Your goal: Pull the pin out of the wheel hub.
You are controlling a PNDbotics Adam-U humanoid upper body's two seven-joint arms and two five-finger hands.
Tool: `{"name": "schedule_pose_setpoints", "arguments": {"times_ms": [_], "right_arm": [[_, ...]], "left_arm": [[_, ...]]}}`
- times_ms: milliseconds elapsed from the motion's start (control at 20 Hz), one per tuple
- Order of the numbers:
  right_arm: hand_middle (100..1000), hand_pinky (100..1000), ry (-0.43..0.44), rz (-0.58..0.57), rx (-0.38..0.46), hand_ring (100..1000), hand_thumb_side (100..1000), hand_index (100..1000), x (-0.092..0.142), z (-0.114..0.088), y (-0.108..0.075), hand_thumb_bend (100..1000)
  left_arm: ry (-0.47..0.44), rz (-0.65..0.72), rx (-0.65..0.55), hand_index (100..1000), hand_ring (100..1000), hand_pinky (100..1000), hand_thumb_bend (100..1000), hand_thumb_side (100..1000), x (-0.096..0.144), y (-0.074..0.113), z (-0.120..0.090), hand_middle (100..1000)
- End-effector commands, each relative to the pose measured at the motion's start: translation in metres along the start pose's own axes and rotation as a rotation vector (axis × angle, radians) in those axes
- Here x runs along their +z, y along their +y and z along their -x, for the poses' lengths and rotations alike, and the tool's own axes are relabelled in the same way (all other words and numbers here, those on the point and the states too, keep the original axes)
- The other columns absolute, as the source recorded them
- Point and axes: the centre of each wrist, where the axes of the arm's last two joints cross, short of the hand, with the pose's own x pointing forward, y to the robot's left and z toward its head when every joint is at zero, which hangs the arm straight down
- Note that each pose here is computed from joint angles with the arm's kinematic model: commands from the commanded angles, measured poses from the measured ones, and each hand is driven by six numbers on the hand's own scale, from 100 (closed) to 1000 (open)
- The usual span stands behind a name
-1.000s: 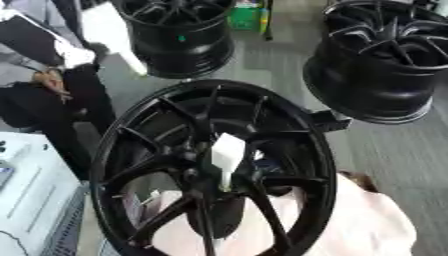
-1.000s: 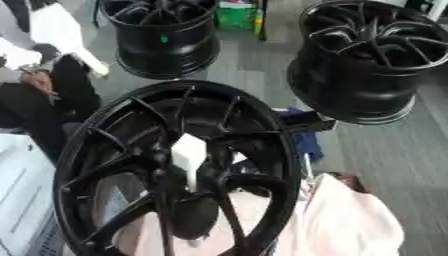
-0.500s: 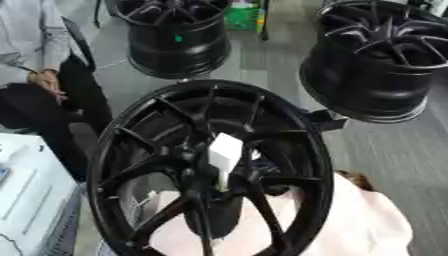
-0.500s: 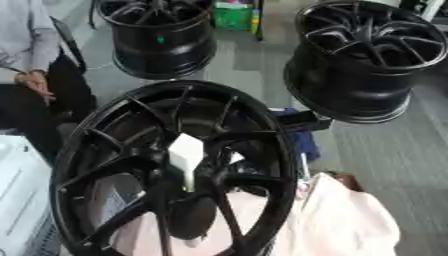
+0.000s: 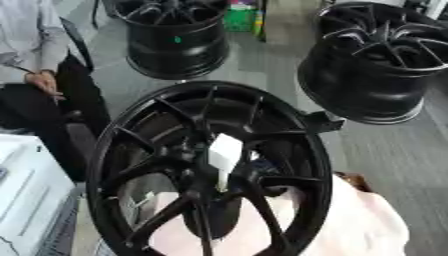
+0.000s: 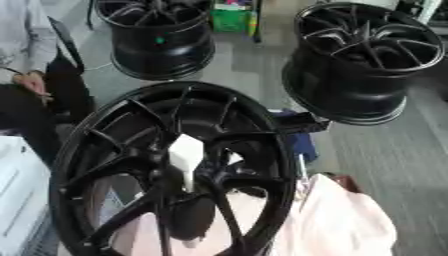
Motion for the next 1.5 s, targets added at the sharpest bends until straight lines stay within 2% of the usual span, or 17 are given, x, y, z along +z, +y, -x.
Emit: {"name": "schedule_pose_setpoints", "arguments": {"times_ms": [50,100,150,200,350,400,750,1200,1350,1400,1500], "right_arm": [[722,713,-0.033,0.003,0.007,690,767,761,-0.003,-0.007,-0.004,100],[722,712,-0.033,0.003,0.007,690,767,760,-0.003,-0.007,-0.004,100],[722,712,-0.034,0.004,0.006,690,767,760,-0.003,-0.008,-0.004,100],[722,712,-0.034,0.004,0.005,690,767,760,-0.003,-0.008,-0.004,100],[722,712,-0.034,0.005,0.005,690,767,760,-0.003,-0.007,-0.004,100],[722,712,-0.034,0.005,0.005,690,769,760,-0.003,-0.007,-0.004,100],[723,712,-0.030,0.009,0.002,690,769,760,-0.003,-0.007,-0.004,100],[723,712,-0.032,0.011,0.005,690,766,760,-0.004,-0.008,-0.005,100],[723,712,-0.035,0.010,0.005,691,765,760,-0.004,-0.008,-0.005,100],[723,712,-0.036,0.010,0.005,690,765,760,-0.004,-0.008,-0.005,100],[723,712,-0.037,0.010,0.005,690,766,760,-0.005,-0.008,-0.005,100]], "left_arm": [[0.012,-0.083,-0.025,587,537,684,100,100,-0.007,0.000,0.003,329],[0.020,-0.090,-0.028,659,586,718,100,100,-0.009,-0.005,0.005,405],[0.026,-0.093,-0.030,672,598,726,100,100,-0.010,-0.009,0.006,423],[0.028,-0.089,-0.037,838,772,817,295,265,-0.011,-0.013,0.008,634],[0.032,-0.084,-0.067,850,783,823,311,291,-0.012,-0.017,0.011,651],[0.032,-0.082,-0.074,931,874,867,395,501,-0.012,-0.018,0.012,773],[0.045,-0.071,-0.084,918,853,855,362,507,-0.012,-0.018,0.018,745],[0.035,-0.087,-0.048,886,815,835,322,470,-0.011,-0.016,0.015,694],[-0.009,-0.115,-0.006,860,785,816,276,441,-0.011,-0.014,0.004,650],[-0.041,-0.124,0.008,852,780,813,278,429,-0.010,-0.012,-0.002,641],[-0.118,-0.151,0.041,826,757,798,226,390,-0.006,-0.005,-0.018,610]]}}
